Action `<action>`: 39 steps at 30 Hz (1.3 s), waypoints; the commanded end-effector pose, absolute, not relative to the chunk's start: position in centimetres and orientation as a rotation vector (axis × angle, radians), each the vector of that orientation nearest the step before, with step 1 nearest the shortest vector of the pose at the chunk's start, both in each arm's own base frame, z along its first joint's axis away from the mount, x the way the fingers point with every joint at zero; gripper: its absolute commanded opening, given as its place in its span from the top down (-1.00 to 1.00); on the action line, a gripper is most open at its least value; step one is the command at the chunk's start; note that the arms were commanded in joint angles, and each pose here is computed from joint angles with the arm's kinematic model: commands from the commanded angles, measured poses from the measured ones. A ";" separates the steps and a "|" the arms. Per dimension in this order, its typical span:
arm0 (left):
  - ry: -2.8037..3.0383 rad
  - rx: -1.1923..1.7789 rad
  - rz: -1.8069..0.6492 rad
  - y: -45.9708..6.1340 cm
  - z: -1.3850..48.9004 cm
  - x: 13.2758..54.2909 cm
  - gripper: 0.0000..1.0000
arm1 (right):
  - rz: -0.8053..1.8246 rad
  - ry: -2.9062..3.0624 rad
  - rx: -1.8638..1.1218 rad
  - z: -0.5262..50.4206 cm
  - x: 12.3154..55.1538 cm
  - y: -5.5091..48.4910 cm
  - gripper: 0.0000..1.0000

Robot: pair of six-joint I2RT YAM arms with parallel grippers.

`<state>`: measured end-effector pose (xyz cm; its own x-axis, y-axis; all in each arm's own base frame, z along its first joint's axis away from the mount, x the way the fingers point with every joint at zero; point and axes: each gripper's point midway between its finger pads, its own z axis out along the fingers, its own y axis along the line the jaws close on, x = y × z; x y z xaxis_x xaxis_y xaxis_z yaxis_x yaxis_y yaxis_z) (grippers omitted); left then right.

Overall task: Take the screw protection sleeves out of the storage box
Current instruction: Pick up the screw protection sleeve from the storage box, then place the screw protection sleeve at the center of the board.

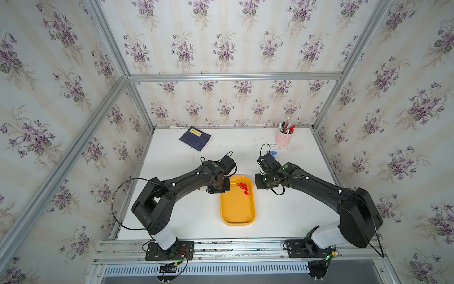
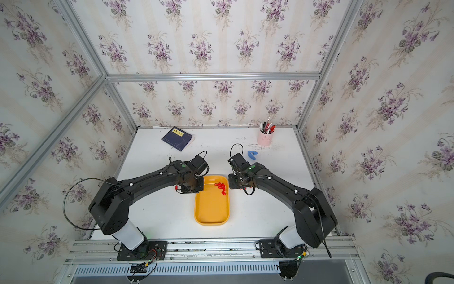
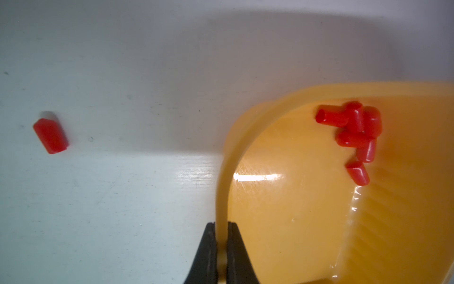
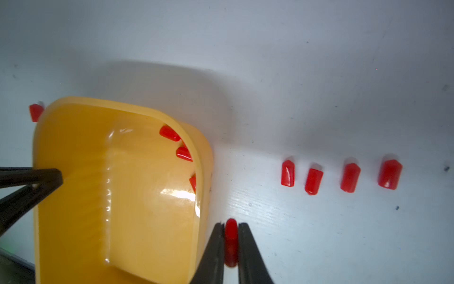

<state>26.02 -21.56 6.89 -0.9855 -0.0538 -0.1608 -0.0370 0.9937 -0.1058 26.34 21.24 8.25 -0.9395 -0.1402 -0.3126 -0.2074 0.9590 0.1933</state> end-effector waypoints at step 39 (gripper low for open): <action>2.981 -0.066 -0.123 -21.0 6.7 25.9 0.96 | 0.067 2.856 -0.351 2.4 28.6 19.8 0.49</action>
